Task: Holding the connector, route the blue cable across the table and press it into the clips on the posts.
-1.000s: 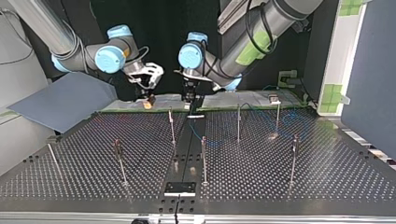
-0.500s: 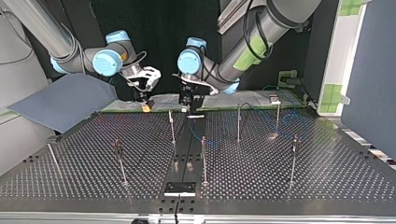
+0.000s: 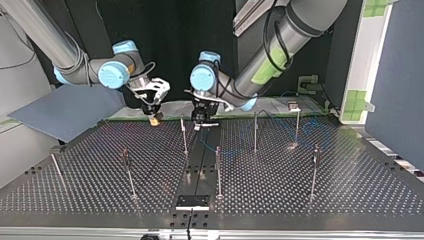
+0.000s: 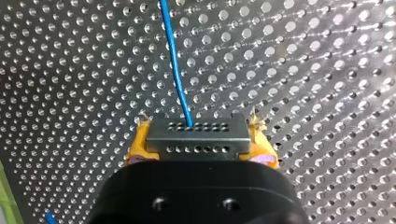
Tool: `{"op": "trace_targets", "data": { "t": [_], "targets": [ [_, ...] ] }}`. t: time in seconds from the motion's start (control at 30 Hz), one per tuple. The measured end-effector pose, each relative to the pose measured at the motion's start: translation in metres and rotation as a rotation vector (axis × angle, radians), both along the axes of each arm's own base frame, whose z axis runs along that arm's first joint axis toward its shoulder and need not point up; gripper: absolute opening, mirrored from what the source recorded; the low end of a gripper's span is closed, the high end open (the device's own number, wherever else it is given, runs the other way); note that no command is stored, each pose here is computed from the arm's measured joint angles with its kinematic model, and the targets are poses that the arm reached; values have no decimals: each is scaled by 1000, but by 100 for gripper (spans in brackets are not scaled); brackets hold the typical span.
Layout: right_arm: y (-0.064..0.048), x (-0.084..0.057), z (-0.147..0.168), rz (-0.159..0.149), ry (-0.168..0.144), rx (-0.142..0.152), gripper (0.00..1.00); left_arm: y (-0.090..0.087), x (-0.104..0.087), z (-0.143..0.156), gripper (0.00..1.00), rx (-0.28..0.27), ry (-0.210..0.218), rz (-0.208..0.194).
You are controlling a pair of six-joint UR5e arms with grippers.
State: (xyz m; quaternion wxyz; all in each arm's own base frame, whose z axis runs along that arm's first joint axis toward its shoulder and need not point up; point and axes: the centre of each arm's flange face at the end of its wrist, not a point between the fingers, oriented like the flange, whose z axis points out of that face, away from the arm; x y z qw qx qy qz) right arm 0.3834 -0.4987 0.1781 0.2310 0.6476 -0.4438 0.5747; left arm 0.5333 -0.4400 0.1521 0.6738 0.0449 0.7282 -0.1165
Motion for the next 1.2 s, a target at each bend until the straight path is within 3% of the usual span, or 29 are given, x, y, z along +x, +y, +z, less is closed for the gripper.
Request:
{"op": "trace_targets", "data": {
  "t": [0.2, 0.67, 0.7, 0.73, 0.8, 0.83, 0.87, 1.0, 1.07, 1.1, 1.17, 1.2],
  "targets": [
    [-13, -1, 1, -10, -7, -7, 0, 3, 9, -1, 0, 4, 3, 0],
    [-56, -15, -1, -55, -20, -25, 0, 10, 51, -44, 0, 66, 98, 32],
    [-59, -16, -1, -57, -21, -26, 0, 9, 53, -43, 10, 69, 97, 34],
    [-61, -17, -2, -60, -20, -27, 0, 9, 55, -40, 10, 71, 94, 36],
    [-65, -20, -4, -65, -19, -28, 0, 7, 62, -33, 29, 70, 80, 44],
    [-67, -22, -5, -69, -18, -28, 0, 6, 64, -29, 29, 69, 73, 48],
    [-68, -23, -6, -71, -17, -28, 0, 4, 68, -24, 39, 65, 63, 54],
    [-74, -29, -8, -77, -12, -31, 0, 3, 74, -14, 49, 69, 47, 80],
    [-75, -32, -8, -76, -9, -32, 0, 5, 74, -13, 49, 78, 52, 99],
    [-76, -33, -8, -76, -8, -33, 0, 6, 73, -13, 57, 82, 56, 107],
    [-78, -36, -8, -76, -5, -34, 0, 7, 71, -14, 61, 95, 71, 126],
    [-78, -37, -8, -77, -4, -35, 0, 8, 70, -15, 74, 100, 77, 134]
  ]
}}
